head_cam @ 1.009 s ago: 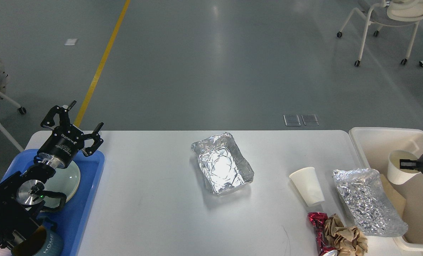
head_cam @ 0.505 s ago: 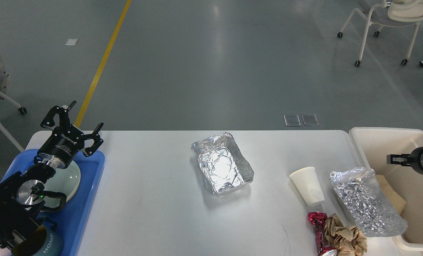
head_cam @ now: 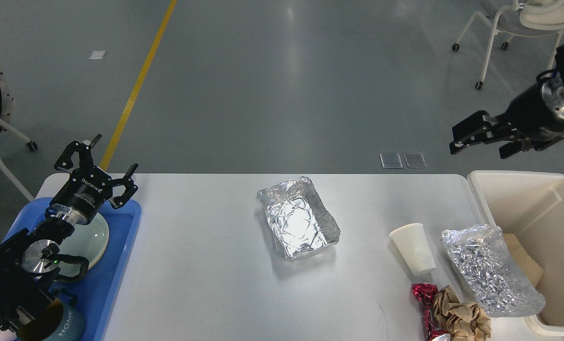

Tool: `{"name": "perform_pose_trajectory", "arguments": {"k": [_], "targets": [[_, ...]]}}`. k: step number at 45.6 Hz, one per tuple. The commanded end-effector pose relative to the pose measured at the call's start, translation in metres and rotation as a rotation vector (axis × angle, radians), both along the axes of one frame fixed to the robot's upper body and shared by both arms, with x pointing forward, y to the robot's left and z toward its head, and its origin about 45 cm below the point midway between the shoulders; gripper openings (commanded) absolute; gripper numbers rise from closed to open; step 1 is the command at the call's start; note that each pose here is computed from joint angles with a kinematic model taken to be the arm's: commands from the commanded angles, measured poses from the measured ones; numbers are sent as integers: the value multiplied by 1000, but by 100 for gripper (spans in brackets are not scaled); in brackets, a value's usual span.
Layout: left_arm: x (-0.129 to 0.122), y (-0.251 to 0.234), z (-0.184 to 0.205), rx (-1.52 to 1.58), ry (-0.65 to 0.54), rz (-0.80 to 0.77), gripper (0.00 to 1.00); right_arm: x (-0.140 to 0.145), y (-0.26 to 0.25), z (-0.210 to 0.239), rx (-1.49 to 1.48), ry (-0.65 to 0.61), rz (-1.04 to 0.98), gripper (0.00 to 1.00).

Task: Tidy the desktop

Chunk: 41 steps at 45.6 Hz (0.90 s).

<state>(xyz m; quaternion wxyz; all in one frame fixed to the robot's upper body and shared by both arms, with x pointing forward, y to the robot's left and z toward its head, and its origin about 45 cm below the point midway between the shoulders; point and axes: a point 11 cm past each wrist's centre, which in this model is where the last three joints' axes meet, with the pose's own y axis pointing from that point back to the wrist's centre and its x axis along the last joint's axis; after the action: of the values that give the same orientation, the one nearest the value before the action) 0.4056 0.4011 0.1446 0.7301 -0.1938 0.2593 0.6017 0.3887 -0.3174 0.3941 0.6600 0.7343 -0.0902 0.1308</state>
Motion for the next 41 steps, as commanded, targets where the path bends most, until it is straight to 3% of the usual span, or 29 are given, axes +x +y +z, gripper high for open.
{"name": "perform_pose_trajectory", "arguments": {"k": [1,6,11,20,28,34,41], "targets": [[0,0,0,1,0,1,100,-36,86,63,80,28,217,100],[0,0,0,0,1,0,100,-55,107,77,191,66,290,100],[0,0,0,0,1,0,100,-52,96,61,186,85,253,100],[0,0,0,0,1,0,100,-28,45,-49,138,30,92,100],[0,0,0,0,-1,0,100,-45,12,-155,33,32,46,100],[0,0,0,0,-1,0,100,-50,10,-208,14,9,48,100],[0,0,0,0,-1,0,100,-34,4,-252,-7,-79,14,100]]}}
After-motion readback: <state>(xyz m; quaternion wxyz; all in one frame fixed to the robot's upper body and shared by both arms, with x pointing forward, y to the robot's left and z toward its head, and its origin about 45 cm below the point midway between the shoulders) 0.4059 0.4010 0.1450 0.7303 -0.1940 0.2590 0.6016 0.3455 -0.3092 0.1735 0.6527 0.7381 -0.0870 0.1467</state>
